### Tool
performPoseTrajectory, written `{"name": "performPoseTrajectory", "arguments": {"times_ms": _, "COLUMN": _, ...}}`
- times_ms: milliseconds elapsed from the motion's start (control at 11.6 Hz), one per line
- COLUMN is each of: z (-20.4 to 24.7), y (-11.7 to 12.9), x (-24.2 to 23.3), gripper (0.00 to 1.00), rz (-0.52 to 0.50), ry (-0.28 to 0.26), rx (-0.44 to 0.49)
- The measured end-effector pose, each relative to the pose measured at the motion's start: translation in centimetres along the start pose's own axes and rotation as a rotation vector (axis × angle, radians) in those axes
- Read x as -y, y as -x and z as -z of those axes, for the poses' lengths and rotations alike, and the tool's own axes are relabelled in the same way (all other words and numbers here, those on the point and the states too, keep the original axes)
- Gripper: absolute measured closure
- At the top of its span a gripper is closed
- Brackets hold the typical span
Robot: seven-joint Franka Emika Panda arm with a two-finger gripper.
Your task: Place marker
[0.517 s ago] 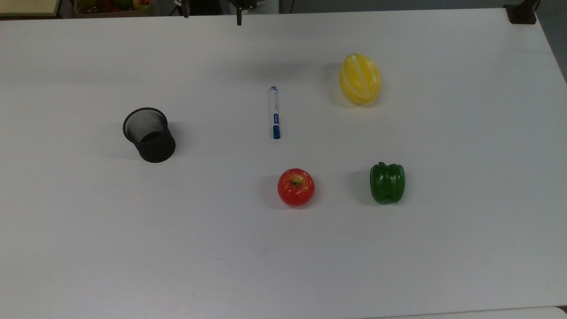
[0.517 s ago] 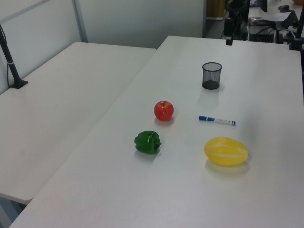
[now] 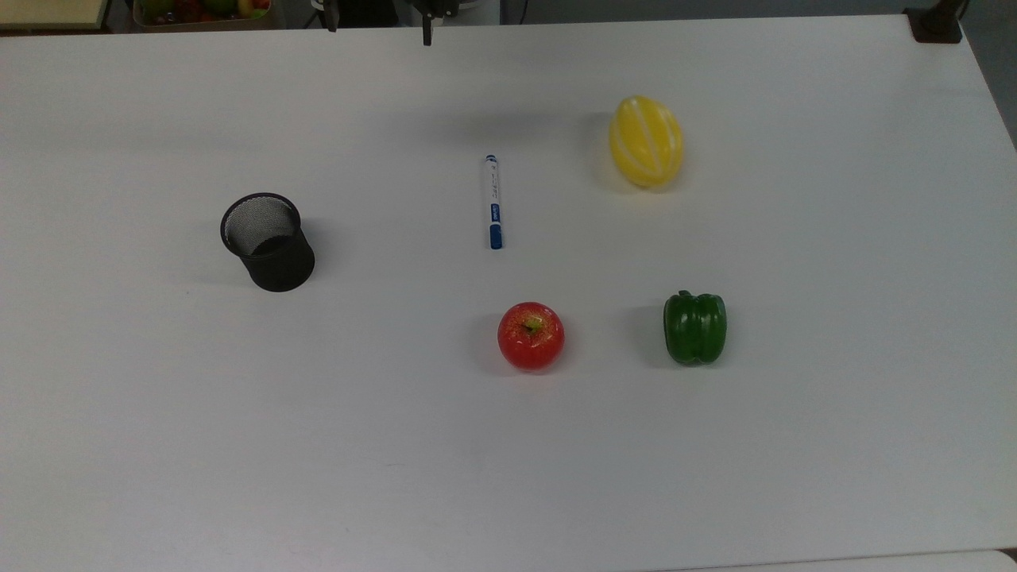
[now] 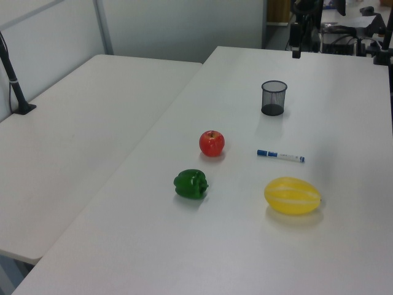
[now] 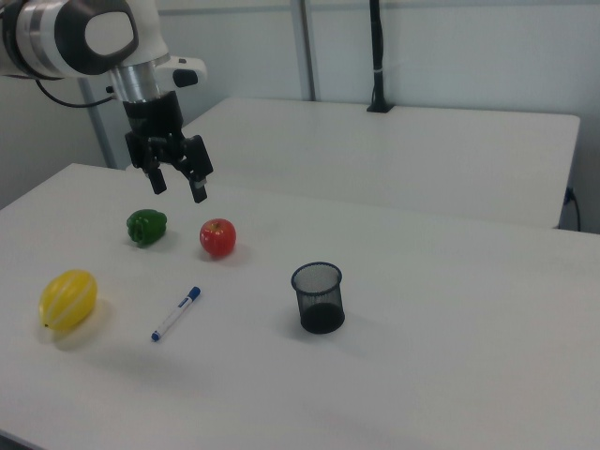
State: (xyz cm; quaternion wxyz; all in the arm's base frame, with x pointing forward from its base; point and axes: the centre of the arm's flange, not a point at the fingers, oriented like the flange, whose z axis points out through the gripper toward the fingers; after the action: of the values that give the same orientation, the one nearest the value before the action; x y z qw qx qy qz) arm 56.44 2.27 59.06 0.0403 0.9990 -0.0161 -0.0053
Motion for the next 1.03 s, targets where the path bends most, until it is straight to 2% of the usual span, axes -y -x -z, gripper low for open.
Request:
{"name": "performPoseTrajectory", "arguments": {"times_ms": 431, "z": 0.1, "y": 0.2, "x": 2.3, "gripper": 0.00, "rz": 0.041, "ry": -0.002, "rx": -0.002}}
{"name": "performPoseTrajectory", "arguments": {"times_ms": 690, "z": 0.2, "y": 1.0, "x": 7.9, "gripper": 0.00, "rz": 0.121, "ry": -0.003, "rx": -0.003}}
{"name": "performPoseTrajectory", "arguments": {"times_ms": 1035, "z": -0.7, "y": 1.6, "x": 12.0, "gripper": 0.00, "rz": 0.182, "ry": -0.002, "rx": 0.014}}
